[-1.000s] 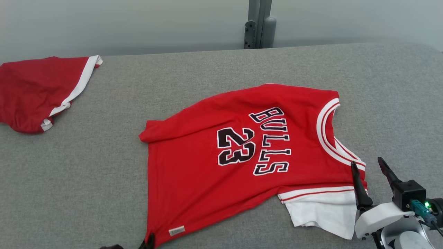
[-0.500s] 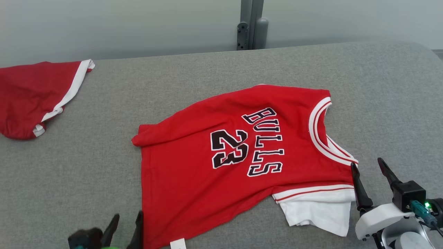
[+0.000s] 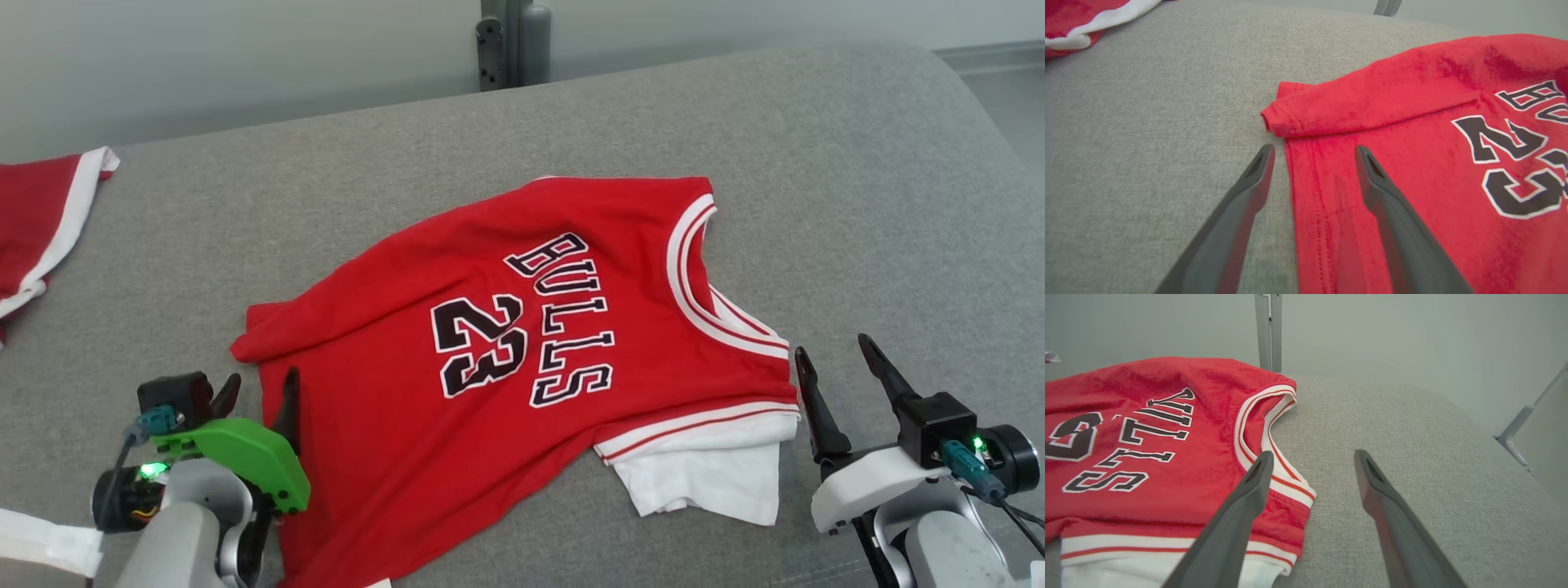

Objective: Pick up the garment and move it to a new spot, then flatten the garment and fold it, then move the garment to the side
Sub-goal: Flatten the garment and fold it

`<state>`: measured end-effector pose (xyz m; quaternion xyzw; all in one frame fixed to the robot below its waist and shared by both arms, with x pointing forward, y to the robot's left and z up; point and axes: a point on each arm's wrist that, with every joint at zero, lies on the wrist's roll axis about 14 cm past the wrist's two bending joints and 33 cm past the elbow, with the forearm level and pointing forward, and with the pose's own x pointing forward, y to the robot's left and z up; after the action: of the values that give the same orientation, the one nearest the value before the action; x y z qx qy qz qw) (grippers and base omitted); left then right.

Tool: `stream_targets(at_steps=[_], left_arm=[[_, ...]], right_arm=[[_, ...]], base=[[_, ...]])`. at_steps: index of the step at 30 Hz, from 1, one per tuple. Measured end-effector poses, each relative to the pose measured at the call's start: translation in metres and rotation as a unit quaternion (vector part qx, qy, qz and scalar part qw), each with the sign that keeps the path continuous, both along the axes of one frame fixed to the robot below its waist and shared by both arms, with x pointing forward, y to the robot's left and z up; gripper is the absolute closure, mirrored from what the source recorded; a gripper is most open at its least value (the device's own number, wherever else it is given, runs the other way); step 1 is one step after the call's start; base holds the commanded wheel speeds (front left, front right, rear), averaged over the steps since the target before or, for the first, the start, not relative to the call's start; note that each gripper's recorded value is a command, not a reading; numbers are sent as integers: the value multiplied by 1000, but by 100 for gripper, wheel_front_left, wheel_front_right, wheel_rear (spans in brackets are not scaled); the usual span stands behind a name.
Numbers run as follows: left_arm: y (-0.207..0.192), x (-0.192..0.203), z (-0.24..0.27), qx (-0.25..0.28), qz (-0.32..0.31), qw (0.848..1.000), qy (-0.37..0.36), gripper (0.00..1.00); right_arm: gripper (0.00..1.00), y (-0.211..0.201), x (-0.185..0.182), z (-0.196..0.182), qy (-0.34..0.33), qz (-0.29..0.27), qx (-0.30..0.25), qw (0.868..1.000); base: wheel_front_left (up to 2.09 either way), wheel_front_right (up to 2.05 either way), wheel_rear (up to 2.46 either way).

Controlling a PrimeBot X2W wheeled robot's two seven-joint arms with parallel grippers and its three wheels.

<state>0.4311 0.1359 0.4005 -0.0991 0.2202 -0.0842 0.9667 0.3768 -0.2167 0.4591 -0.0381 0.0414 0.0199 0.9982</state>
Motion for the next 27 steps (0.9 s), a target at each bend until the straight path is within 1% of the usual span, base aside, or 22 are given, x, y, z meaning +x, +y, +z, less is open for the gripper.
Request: stream_targets(at_steps=[4, 8, 9, 10, 11, 12, 14, 17, 22, 27], left_arm=[[4, 9, -26, 22, -6, 998, 51, 0], [-8, 16, -44, 23, -29, 995, 87, 0], [-11, 16, -46, 25, -37, 995, 94, 24], [-13, 19, -48, 27, -44, 994, 95, 60], [-15, 21, -48, 27, -48, 994, 94, 84], [-17, 22, -49, 27, -53, 994, 93, 100], [-23, 25, -47, 31, -68, 994, 85, 100], [-28, 31, -40, 31, -74, 995, 60, 100], [-30, 54, -12, 34, -64, 997, -17, 100], [-28, 83, 18, 41, -48, 994, -94, 100]], right_arm=[[0, -10, -2, -6, 11, -15, -2, 1000], [0, -22, -6, -13, 22, -33, -5, 999], [0, -23, -6, -14, 24, -35, -6, 999], [0, -25, -7, -15, 26, -38, -6, 999], [0, -26, -8, -16, 27, -41, -6, 999], [0, -28, -7, -17, 28, -43, -6, 999], [0, -29, -7, -17, 29, -46, -7, 999], [0, -28, -5, -17, 28, -46, -5, 999], [0, -25, 0, -18, 28, -43, -3, 999], [0, -23, 6, -19, 27, -39, -4, 999]], base=[[0, 0, 0], [0, 0, 0], [0, 0, 0], [0, 0, 0], [0, 0, 0], [0, 0, 0], [0, 0, 0], [0, 0, 0], [0, 0, 0], [0, 0, 0]])
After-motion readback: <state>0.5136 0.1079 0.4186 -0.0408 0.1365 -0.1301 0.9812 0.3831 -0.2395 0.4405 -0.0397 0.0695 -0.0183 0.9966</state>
